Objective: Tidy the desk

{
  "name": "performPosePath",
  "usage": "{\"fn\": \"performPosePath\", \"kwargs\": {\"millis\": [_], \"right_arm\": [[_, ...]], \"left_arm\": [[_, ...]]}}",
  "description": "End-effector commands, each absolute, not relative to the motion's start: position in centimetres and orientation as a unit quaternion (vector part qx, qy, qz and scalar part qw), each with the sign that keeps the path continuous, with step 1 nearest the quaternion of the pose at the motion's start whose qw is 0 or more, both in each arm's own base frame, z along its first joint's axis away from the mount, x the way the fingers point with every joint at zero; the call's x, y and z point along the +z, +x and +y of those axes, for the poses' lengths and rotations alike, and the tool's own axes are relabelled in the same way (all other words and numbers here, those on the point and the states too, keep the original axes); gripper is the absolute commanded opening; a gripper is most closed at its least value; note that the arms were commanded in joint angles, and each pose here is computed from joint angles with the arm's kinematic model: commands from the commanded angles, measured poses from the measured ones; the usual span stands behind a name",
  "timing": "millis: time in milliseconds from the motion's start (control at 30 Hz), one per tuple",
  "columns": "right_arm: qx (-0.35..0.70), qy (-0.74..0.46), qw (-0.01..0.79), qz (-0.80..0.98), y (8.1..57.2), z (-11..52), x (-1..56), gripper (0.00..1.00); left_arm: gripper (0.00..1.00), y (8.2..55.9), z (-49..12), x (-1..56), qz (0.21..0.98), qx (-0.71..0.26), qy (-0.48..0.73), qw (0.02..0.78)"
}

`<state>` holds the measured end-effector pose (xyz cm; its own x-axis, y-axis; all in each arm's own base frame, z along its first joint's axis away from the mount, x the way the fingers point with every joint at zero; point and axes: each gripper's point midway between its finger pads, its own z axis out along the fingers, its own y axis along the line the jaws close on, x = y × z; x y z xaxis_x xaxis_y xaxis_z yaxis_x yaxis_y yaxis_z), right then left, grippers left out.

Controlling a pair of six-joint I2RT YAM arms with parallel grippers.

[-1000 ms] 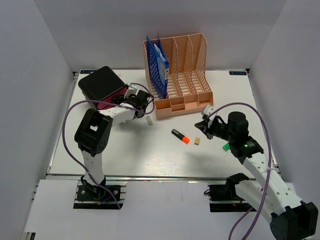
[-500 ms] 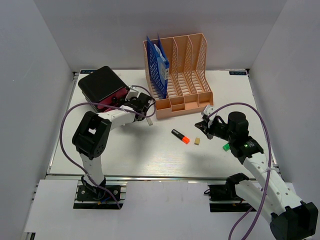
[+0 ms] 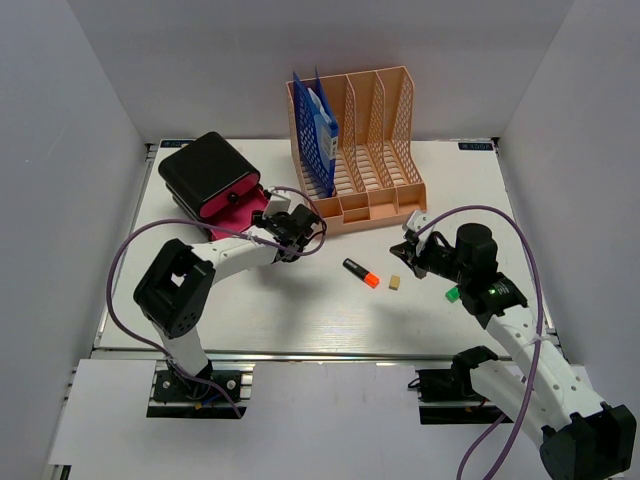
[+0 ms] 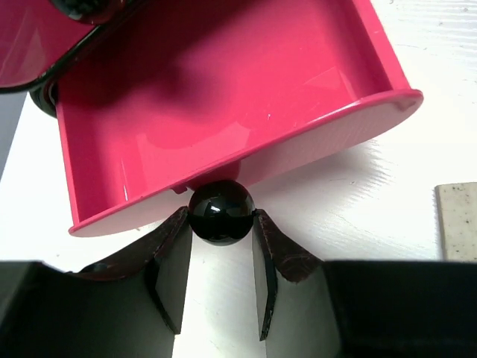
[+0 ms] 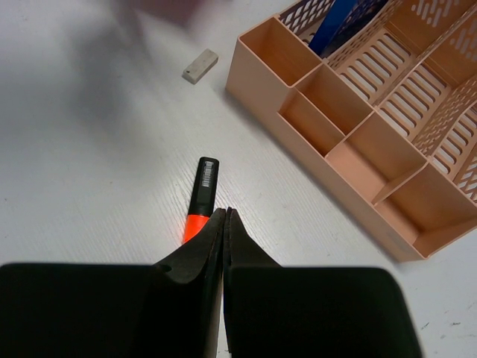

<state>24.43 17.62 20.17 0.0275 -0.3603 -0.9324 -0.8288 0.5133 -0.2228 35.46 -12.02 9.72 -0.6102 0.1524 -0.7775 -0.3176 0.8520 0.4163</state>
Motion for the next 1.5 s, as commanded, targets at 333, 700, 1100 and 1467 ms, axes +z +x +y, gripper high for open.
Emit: {"fn": "performPosePath", "kwargs": {"millis": [333, 700, 1100, 1467], "right_arm": [[0.204, -0.449, 0.574, 0.654, 24.4, 17.5, 20.6, 0.08], [0.205, -0.454, 0.570, 0.654, 24.4, 17.5, 20.2, 0.12], [0.197, -0.449, 0.572, 0.657, 24.7, 17.1, 20.1, 0.12], [0.197, -0.449, 0.573, 0.656, 24.6, 17.1, 20.2, 0.12]], "left_arm": [[0.78, 34.2, -14.6, 15.1, 0.865, 0.155, -0.067, 0.473], [0.06, 31.0, -21.3, 17.4, 0.878, -0.067, 0.012, 0.475], [0.37, 33.4, -26.2, 10.6, 0.916, -0.049, -0.018, 0.398], [0.58, 35.3, -24.9, 7.5, 0.914, 0.007, -0.053, 0.402]]}}
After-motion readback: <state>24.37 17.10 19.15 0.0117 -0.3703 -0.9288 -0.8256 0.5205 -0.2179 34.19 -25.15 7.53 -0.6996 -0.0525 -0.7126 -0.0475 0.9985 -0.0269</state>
